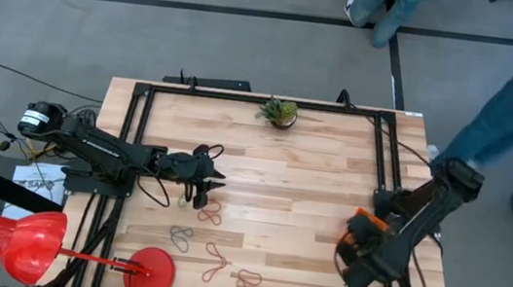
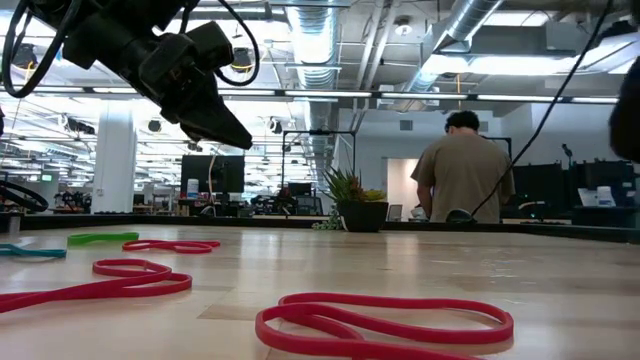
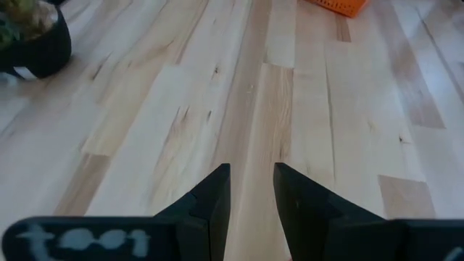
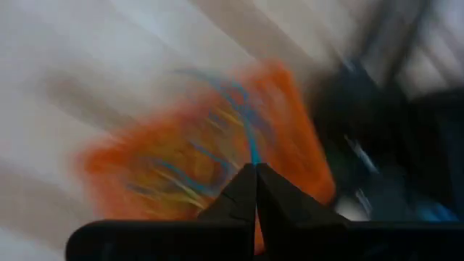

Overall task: Pick and place rubber bands into bin
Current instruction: Put the blue rubber band into the orange basket, then put the green rubber band into the orange basket

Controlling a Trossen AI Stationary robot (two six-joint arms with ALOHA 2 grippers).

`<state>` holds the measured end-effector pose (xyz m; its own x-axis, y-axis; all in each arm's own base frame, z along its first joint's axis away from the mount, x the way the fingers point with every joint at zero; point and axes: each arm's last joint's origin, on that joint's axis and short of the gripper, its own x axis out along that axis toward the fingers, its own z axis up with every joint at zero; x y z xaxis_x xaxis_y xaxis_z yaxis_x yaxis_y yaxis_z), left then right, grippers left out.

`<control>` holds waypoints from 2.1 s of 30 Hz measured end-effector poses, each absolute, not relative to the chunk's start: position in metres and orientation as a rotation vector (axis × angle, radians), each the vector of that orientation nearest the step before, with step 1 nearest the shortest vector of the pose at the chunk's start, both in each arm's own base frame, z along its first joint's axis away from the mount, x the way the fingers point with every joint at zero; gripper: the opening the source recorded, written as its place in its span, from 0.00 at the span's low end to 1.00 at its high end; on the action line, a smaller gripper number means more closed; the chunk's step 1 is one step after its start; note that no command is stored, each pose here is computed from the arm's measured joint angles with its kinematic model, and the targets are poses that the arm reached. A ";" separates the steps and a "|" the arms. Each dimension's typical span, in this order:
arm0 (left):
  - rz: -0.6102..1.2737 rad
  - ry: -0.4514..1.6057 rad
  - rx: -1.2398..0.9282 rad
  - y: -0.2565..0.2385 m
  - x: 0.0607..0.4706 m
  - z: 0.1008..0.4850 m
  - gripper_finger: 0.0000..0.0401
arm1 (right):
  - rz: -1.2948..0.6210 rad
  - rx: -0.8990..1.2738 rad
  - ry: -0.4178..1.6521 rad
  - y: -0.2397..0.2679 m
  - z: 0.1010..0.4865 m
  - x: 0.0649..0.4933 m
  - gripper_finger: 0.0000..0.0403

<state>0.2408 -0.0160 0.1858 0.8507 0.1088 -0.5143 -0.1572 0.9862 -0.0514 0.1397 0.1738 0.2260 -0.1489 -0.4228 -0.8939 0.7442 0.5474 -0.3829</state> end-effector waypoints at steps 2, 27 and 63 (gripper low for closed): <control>0.144 0.536 -0.075 -0.016 0.241 0.186 0.24 | -1.156 0.356 1.448 0.178 0.221 0.126 0.00; 0.189 0.537 -0.065 -0.005 0.241 0.186 0.24 | -1.203 0.429 1.316 0.178 0.203 0.139 0.01; 0.288 0.764 -0.441 -0.008 0.178 0.220 0.24 | -0.605 0.060 0.552 0.130 0.221 0.297 0.24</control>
